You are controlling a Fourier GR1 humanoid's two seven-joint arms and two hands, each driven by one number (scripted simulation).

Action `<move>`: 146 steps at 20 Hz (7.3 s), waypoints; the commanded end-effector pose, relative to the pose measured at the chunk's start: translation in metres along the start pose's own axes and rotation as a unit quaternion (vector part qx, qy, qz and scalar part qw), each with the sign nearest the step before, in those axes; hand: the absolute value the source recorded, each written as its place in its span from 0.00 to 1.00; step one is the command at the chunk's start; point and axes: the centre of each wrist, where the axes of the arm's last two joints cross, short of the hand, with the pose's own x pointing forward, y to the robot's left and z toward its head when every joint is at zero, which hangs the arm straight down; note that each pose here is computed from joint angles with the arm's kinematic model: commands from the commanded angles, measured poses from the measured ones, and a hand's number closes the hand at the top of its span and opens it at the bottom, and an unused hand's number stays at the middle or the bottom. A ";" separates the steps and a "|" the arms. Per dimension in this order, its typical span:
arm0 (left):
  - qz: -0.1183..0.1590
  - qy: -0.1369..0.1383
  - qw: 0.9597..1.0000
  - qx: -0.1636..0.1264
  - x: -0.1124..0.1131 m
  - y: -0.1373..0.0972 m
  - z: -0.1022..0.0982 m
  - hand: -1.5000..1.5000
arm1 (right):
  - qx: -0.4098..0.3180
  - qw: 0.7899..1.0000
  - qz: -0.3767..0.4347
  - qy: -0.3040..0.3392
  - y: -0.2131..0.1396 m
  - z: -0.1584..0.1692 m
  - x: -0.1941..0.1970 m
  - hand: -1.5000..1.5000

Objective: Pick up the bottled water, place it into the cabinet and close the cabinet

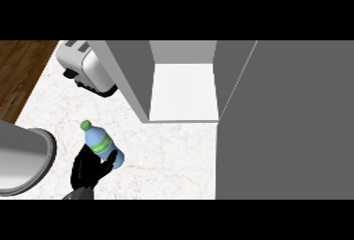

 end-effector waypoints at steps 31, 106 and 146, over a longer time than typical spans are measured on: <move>0.082 0.037 0.991 -0.100 0.038 -0.020 0.008 1.00 | -0.001 1.000 0.000 0.002 0.011 -0.005 -0.007 0.00; -0.424 -0.106 0.898 0.057 0.098 -0.227 -0.181 0.00 | 0.043 0.999 -0.033 0.004 0.010 -0.014 -0.023 0.00; -0.123 -0.147 0.972 -0.138 0.084 -0.235 -0.131 0.00 | 0.005 1.000 -0.017 0.004 0.004 -0.002 -0.004 0.00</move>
